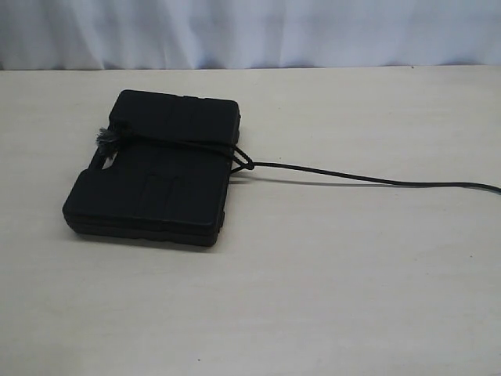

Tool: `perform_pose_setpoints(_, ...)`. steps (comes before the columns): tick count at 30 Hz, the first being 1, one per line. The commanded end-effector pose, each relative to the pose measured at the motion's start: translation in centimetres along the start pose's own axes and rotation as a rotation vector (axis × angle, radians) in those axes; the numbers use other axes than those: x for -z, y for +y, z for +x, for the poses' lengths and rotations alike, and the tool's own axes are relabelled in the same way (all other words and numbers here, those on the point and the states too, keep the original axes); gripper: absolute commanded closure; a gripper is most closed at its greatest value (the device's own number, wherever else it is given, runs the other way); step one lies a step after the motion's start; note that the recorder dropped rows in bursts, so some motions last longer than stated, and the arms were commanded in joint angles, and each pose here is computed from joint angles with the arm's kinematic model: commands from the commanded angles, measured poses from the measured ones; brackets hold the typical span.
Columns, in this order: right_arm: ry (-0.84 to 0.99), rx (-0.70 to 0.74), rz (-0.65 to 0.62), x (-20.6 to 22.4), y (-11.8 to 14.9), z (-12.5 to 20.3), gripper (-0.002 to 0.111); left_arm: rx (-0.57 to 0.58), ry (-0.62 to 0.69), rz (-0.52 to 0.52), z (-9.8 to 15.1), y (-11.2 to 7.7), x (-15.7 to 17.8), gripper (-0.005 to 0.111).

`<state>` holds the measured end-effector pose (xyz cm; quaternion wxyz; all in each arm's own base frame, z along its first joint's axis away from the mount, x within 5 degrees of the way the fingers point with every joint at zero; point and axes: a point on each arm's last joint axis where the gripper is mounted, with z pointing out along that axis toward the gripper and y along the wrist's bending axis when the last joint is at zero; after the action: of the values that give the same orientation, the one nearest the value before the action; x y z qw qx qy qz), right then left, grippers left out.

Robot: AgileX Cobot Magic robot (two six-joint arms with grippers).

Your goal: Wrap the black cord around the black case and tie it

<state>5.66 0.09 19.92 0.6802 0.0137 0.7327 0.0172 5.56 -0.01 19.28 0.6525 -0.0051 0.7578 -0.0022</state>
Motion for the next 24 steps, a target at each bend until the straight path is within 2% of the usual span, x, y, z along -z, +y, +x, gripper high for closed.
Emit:
perform_pose_setpoints(1,-0.006,0.003,0.001,0.03,-0.01,0.01,0.104,0.009,0.033,-0.005,0.41,0.04,0.0,0.107)
perform_pose_setpoints(24,-0.006,0.003,0.001,0.03,-0.01,0.01,0.104,-0.054,0.073,-0.005,0.76,0.05,0.02,0.107)
